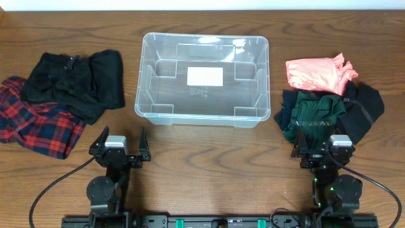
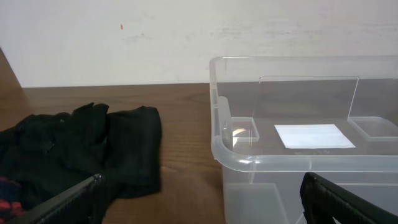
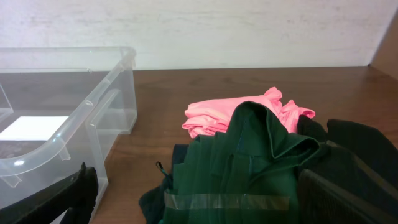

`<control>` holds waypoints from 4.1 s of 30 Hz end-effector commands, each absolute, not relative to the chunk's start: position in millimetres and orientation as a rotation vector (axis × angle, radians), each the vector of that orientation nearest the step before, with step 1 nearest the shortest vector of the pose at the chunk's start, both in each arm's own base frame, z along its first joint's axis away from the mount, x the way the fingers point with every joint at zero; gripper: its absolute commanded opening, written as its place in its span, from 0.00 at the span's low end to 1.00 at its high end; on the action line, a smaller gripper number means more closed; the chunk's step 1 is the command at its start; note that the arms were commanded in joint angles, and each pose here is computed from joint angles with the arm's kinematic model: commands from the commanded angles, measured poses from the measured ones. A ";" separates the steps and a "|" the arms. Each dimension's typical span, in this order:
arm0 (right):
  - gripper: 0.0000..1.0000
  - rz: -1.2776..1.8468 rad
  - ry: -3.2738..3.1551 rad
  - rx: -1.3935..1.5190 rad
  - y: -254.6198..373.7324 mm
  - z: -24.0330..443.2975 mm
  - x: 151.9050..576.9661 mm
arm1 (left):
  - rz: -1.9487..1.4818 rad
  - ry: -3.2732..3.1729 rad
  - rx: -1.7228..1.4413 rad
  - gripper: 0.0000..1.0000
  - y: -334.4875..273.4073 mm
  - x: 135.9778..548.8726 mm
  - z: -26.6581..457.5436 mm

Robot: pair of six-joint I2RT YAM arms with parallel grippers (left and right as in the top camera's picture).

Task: Pack container

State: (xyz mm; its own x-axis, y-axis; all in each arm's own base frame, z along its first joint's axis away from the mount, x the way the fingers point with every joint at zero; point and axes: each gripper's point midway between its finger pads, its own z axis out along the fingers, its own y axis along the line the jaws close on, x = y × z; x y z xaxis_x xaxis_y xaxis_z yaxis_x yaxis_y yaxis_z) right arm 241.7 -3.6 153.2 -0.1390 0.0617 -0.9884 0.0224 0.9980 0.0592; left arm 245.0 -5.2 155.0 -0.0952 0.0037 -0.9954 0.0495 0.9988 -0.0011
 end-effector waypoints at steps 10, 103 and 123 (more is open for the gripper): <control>0.99 0.022 1.710 0.080 -7.2 152.1 241.7 | -0.047 1.714 0.029 0.98 -4.5 244.1 139.3; 0.99 0.022 1.710 0.080 -7.2 152.1 241.7 | 0.060 2.474 -0.074 0.98 76.0 443.4 198.0; 0.99 0.022 1.710 0.080 -7.2 152.1 241.7 | 0.009 2.749 -0.095 0.87 78.8 456.5 63.8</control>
